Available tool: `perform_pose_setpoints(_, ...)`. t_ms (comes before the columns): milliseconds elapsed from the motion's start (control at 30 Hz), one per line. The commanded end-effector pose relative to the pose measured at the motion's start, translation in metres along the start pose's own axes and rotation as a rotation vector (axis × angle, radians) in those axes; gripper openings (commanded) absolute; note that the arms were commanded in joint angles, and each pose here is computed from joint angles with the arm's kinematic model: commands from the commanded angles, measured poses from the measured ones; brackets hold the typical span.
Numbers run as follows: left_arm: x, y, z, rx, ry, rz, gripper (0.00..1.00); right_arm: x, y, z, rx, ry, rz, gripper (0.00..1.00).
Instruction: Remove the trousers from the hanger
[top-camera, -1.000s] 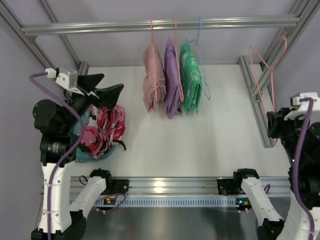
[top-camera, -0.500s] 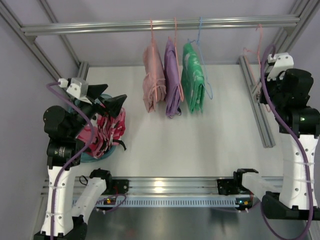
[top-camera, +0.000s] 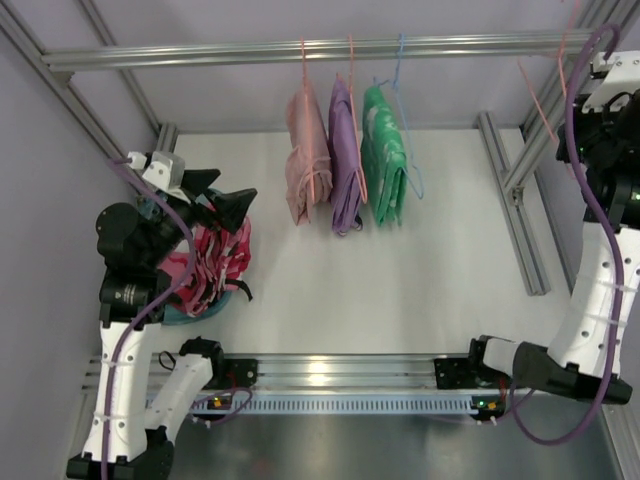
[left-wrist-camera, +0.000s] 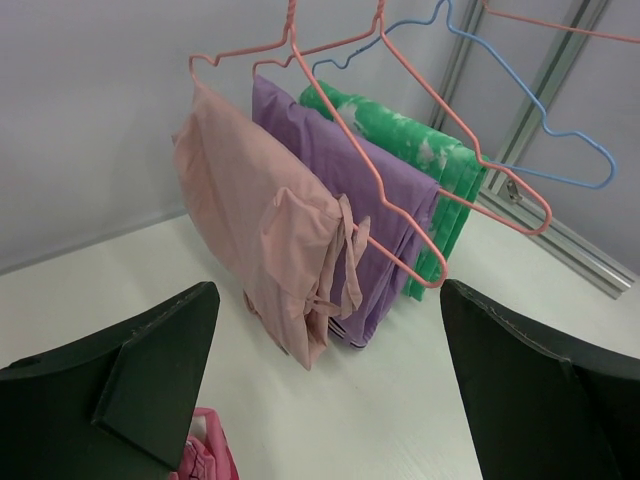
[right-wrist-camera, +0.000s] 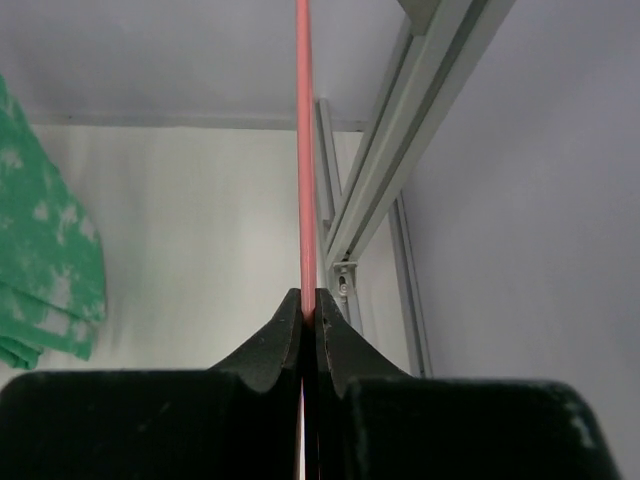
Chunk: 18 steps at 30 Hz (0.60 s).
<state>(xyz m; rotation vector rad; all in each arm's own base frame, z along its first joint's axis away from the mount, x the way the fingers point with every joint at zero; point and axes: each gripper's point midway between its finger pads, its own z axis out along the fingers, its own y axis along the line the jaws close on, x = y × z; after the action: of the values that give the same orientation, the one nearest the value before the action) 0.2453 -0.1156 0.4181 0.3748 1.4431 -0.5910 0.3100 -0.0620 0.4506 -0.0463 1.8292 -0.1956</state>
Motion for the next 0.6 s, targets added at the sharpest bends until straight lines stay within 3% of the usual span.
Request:
perform_pose_setpoints(0,-0.003,0.000,0.006,0.018,-0.009,-0.007,0.98,-0.012,-0.008,0.015,-0.048,-0.038,0.054,0.00)
perform_pose_setpoints(500,0.025,0.006,0.009,0.011,0.076,-0.031,0.98,0.048,-0.011,0.036,-0.087,0.028,0.078,0.00)
perform_pose_setpoints(567,0.033,0.008,0.009,0.006,0.117,-0.057,0.98,0.052,-0.010,0.034,-0.093,0.035,0.071,0.04)
